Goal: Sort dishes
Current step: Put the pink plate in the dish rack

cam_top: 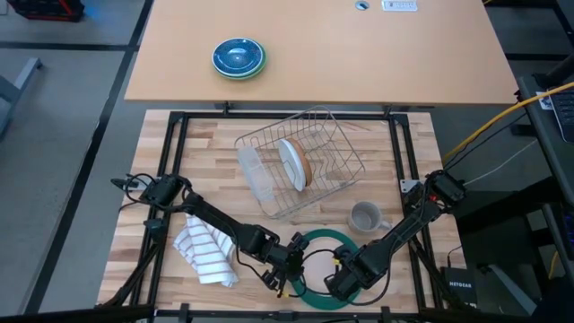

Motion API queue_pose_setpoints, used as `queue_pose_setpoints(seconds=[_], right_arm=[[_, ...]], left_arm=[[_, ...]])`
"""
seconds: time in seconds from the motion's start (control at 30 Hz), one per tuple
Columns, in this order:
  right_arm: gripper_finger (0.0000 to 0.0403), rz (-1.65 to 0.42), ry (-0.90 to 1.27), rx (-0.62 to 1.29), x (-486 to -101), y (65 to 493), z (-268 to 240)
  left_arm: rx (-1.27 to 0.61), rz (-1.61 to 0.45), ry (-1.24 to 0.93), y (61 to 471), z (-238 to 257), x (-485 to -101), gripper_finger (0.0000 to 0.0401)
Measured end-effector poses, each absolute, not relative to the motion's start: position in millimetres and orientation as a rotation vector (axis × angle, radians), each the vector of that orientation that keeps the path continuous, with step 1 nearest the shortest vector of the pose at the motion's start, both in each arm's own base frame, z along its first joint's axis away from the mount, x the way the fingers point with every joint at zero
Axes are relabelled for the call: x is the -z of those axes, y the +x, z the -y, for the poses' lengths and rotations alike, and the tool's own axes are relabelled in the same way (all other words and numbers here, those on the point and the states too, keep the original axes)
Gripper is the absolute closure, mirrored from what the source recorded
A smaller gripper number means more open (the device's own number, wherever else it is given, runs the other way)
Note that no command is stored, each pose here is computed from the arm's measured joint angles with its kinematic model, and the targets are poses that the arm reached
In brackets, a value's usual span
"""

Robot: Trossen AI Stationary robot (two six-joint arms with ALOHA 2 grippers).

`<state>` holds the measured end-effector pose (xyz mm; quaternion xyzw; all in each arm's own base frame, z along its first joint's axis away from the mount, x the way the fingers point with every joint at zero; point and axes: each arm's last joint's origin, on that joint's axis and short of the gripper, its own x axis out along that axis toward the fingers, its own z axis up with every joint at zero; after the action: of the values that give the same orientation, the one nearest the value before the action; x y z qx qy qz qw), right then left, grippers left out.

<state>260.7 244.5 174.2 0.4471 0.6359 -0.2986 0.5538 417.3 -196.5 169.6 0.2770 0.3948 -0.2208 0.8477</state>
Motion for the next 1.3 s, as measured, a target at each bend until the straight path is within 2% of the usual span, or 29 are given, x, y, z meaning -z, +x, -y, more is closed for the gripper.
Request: queue_pose_setpoints(seconds=[0.27,0.6,1.0,1.3], right_arm=[[0.0237,-1.556,1.045,0.73,-162,263,-248],[0.0237,-1.539,1.048,0.695,-172,270,-253],[0.0237,-1.534,1.053,0.672,-178,272,-256],[0.0237,-1.533,1.034,0.652,-179,272,-255]], left_arm=[[0.466,-0.829,0.586,418,197,-170,0.0215],[0.482,-0.829,0.618,417,197,-170,0.0215],[0.566,-0.773,0.806,419,195,-169,0.0215],[0.669,-0.761,0.951,420,198,-150,0.0215]])
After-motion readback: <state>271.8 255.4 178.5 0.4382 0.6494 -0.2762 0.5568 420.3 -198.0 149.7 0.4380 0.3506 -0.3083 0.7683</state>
